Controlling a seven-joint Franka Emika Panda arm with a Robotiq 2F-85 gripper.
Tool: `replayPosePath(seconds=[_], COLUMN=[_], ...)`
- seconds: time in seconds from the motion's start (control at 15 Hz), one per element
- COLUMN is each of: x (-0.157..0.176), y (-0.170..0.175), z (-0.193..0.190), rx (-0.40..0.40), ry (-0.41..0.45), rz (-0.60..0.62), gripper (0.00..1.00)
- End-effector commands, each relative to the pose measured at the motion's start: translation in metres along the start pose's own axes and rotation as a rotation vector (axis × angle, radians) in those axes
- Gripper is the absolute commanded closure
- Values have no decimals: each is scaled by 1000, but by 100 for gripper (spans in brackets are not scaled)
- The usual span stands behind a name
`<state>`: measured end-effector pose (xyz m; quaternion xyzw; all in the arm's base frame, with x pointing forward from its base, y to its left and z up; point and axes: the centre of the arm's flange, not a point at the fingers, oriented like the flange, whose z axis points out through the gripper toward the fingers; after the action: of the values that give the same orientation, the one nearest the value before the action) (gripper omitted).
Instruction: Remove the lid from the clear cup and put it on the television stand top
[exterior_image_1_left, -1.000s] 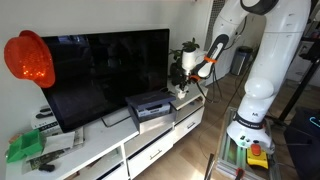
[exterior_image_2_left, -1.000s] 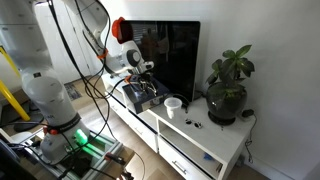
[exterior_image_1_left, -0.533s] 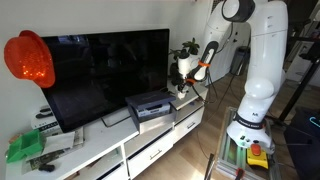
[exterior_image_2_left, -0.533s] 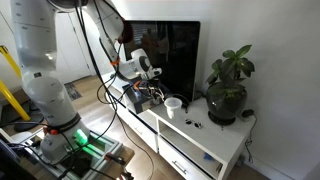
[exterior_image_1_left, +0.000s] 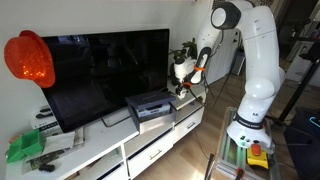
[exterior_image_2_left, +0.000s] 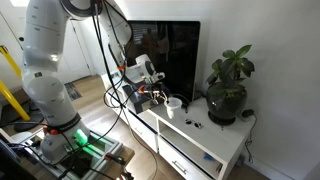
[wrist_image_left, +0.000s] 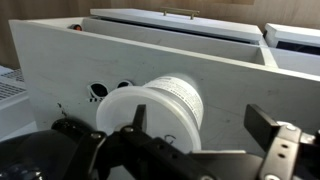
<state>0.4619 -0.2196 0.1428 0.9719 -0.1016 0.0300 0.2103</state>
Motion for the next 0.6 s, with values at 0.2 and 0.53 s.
replayPosePath(seconds=[0.2,0.53], x=[21,26], y=[-2,0], z=[8,4], rx=[-18,-13], ry=[36,46], rz=[-45,-50], gripper=[21,65])
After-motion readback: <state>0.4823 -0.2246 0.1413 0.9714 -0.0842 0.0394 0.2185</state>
